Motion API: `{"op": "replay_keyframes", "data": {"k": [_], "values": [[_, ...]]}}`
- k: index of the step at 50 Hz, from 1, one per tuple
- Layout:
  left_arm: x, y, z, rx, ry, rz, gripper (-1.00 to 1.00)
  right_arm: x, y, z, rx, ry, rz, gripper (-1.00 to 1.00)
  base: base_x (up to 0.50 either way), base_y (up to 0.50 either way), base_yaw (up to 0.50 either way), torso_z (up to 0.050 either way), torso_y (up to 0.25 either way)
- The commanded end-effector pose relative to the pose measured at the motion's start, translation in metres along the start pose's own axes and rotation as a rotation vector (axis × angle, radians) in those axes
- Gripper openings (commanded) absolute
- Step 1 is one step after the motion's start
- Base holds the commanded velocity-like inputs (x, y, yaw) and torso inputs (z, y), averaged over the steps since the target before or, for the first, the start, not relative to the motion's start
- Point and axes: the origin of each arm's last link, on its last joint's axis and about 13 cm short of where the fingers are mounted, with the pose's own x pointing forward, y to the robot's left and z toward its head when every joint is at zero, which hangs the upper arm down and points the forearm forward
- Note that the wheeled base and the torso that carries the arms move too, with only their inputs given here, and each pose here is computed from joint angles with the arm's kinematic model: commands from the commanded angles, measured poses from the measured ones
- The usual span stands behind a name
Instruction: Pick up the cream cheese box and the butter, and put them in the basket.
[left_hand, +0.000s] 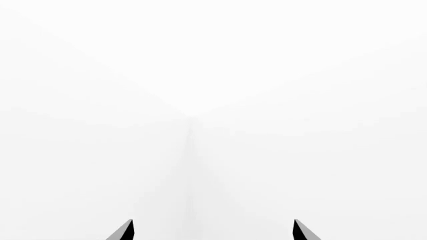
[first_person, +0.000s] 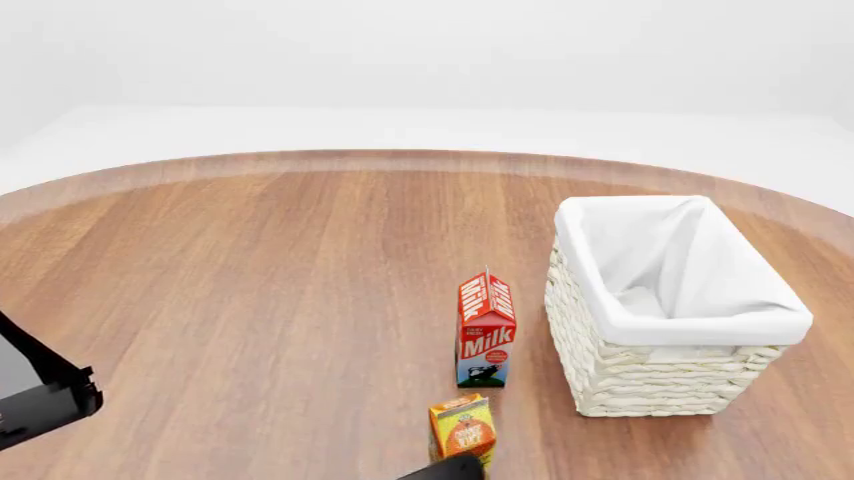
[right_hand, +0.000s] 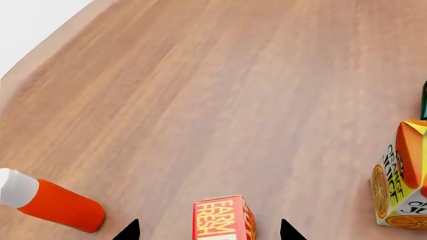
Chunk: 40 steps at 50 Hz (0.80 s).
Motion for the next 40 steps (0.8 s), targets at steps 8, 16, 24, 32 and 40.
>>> {"op": "replay_keyframes", "data": {"k": [8,16,24,32,40], "values": [[0.001,0.003,0.0,0.013,-0.006,0.013,1.0,0.003,0.002,-0.003,-0.006,-0.002,0.016,1.0,0.0,0.0,0.0,0.0,0.0],[0.001,0.003,0.001,0.013,-0.009,0.015,1.0,0.004,0.0,-0.004,-0.039,-0.015,-0.016,1.0,0.0,0.0,0.0,0.0,0.0],[0.001,0.004,0.001,0.013,-0.011,0.018,1.0,0.002,0.001,-0.007,-0.066,0.007,-0.026,1.0,0.0,0.0,0.0,0.0,0.0],[0.001,0.004,0.001,0.012,-0.01,0.019,1.0,0.002,0.002,-0.011,-0.098,0.022,-0.019,1.0,0.0,0.0,0.0,0.0,0.0],[0.001,0.004,0.0,0.012,-0.01,0.019,1.0,0.003,0.001,-0.015,-0.092,0.051,-0.014,1.0,0.0,0.0,0.0,0.0,0.0]]}}
